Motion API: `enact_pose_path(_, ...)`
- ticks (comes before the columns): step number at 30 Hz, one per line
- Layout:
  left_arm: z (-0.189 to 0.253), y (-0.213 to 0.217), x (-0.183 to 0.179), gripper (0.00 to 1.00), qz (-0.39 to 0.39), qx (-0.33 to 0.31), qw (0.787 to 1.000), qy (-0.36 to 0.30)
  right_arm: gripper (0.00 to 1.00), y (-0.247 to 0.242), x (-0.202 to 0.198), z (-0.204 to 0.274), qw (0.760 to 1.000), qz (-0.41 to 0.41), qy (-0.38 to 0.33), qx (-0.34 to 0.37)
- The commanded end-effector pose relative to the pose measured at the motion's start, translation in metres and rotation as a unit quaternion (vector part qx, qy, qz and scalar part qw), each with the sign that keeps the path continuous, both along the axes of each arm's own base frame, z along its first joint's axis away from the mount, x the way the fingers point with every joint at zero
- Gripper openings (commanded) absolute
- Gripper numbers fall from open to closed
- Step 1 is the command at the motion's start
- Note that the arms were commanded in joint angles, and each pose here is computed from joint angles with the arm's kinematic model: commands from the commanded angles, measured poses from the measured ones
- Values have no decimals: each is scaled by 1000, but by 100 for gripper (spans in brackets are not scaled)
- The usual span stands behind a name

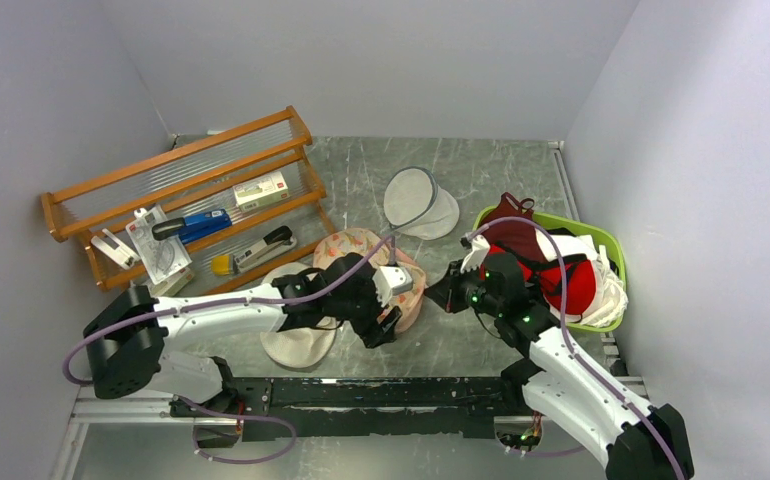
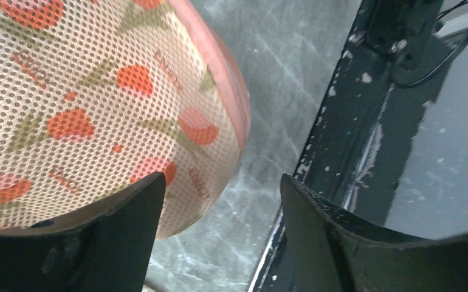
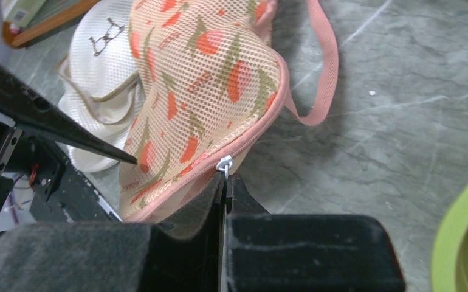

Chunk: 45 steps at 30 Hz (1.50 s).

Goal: Unzip the laundry bag and remove the bra

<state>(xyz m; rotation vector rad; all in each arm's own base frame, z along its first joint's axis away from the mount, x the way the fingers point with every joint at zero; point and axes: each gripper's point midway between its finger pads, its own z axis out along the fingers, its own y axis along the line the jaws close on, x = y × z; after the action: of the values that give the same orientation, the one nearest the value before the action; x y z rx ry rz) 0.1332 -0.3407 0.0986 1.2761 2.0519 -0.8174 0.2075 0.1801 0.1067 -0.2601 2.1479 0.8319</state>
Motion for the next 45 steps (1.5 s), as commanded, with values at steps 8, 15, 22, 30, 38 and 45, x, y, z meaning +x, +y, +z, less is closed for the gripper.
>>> enact_pose_path(8, 52, -45, 25, 73, 123, -75, 988, 53, 0, 27, -18, 23, 994, 87, -22, 64)
enact_pose_path(15, 45, -56, 43, 53, 147, -52, 987, 38, 0, 34, -26, 27, 992, 110, -22, 61)
enact_pose_path(22, 44, -53, 41, 29, 138, -50, 989, 29, 0, 35, -29, 25, 991, 118, -25, 53)
enact_pose_path(30, 31, -33, 28, 7, 105, -10, 994, 6, 0, 31, -17, 12, 995, 94, -9, 24)
enact_pose_path(38, 28, -11, 10, 7, 79, 8, 997, -20, 0, 16, 5, -10, 999, 25, 23, -28)
enact_pose_path(45, 22, -6, -21, 7, 40, -22, 999, -2, 0, 15, 25, -28, 999, 1, 21, -49)
